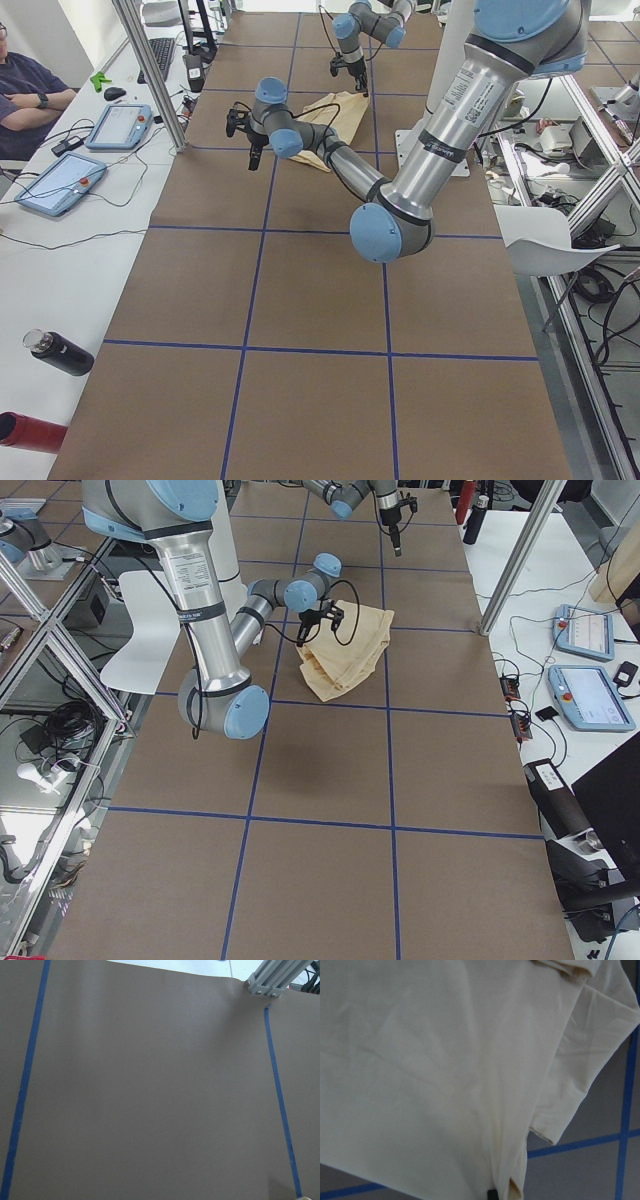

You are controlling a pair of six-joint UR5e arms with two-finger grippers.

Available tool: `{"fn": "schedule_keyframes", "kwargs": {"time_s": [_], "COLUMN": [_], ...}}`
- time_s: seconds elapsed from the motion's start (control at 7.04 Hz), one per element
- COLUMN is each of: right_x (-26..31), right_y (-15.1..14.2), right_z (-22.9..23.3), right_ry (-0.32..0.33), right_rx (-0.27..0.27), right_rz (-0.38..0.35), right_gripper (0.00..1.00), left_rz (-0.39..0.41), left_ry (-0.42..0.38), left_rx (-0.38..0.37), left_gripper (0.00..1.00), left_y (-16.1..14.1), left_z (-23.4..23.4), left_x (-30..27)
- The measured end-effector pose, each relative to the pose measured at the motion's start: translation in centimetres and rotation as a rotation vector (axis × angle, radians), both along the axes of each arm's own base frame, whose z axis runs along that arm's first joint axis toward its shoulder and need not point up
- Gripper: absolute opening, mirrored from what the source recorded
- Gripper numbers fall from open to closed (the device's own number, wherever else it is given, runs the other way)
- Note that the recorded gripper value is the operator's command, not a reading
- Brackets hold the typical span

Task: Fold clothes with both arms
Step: 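Drag the folded shirt toward the robot with the right gripper, then release the shirt and raise the right gripper while the left gripper reaches the shirt corner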

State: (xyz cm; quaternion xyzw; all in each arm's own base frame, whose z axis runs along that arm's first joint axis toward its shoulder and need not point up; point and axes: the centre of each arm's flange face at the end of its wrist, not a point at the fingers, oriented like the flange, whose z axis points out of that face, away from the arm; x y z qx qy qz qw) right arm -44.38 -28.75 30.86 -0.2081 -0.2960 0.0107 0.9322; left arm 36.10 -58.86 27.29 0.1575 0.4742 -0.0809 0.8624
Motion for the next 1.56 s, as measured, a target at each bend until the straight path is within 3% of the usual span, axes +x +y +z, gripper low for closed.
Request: {"fn": "schedule_keyframes", "kwargs": {"time_s": [0.14, 0.28, 0.57, 0.85, 0.99, 1.28, 1.56], "right_x": [-0.6, -0.9, -0.4, 2.5, 4.6, 9.2, 13.0], "right_y": [2.0, 2.9, 1.7, -3.0, -5.5, -10.4, -14.6], "right_z": [0.6, 0.7, -0.1, -1.8, -2.9, -4.4, -4.1], "right_ry": [0.044, 0.065, 0.068, 0.005, -0.046, -0.142, -0.205], "right_rx": [-0.027, -0.036, -0.039, -0.013, 0.016, 0.086, 0.193], "right_rz": [-0.036, -0.052, -0.009, 0.096, 0.156, 0.287, 0.332], "right_gripper": [0.55, 1.0, 1.0, 1.0, 1.0, 1.0, 1.0], "left_rz": [0.0, -0.001, 0.003, 0.042, 0.062, 0.073, 0.05], "left_ry": [-0.002, -0.002, 0.01, 0.048, 0.091, 0.199, 0.231], "left_rx": [-0.001, 0.0, 0.009, 0.0, -0.045, -0.231, -0.362], "left_gripper": [0.99, 0.99, 0.99, 0.99, 0.99, 0.99, 0.99], "left_y": [0.0, 0.0, 0.5, 4.2, 7.8, 16.7, 26.1], "left_z": [0.1, 0.1, -0.6, -1.7, -2.4, -4.7, -5.3], "left_x": [0.0, 0.0, 0.0, 1.5, 3.2, 9.0, 15.9]}}
